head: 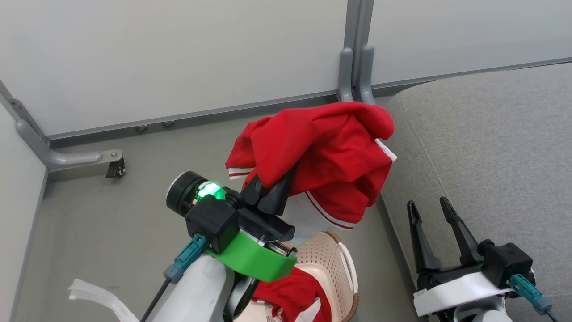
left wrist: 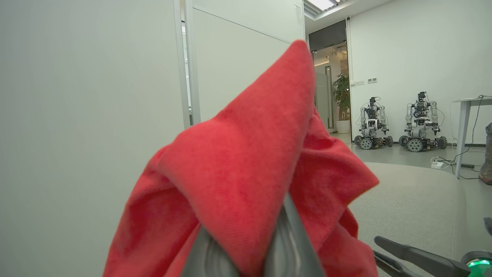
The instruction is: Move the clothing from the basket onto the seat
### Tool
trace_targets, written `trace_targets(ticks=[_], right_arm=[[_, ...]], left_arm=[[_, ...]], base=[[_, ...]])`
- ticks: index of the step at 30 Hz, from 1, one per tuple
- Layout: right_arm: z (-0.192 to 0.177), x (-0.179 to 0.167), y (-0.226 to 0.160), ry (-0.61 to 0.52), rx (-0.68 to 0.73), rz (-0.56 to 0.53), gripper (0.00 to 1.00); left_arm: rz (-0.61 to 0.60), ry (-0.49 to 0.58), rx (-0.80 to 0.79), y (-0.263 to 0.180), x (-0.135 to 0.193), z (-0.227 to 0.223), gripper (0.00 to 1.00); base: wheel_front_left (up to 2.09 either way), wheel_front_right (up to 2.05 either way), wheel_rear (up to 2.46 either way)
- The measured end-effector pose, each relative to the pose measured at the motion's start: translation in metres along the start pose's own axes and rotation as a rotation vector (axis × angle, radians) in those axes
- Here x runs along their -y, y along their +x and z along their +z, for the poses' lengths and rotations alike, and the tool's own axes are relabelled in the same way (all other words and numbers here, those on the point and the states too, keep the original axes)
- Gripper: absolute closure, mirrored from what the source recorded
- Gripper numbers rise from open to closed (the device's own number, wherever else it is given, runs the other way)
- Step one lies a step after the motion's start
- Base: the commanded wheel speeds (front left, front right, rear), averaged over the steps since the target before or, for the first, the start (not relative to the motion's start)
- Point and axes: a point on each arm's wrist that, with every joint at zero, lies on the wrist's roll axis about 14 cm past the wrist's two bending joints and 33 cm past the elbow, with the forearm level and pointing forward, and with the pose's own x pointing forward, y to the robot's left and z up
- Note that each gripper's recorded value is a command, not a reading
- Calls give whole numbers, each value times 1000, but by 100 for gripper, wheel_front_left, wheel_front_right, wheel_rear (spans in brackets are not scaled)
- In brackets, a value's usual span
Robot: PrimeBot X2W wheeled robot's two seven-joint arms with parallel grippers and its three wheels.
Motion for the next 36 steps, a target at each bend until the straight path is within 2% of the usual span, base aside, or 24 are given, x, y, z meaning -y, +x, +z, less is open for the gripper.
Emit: trace_targets(ticks=[8, 17, 21, 36], right_arm=[[-1, -14, 1, -9, -6, 60, 0], [20, -55, 6, -93, 40, 290, 0], [26, -66, 7, -137, 57, 359, 0], [36, -65, 19, -218, 88, 406, 0]], left_arm=[[3, 13, -16, -1, -2, -5, 100], [2, 10, -25, -1, -2, -9, 100], [-16, 3, -45, -3, 5, -15, 100], [-26, -1, -58, -7, 9, -17, 100]], base=[[0, 0, 0], [0, 0, 0], [0, 0, 0], [0, 0, 0]])
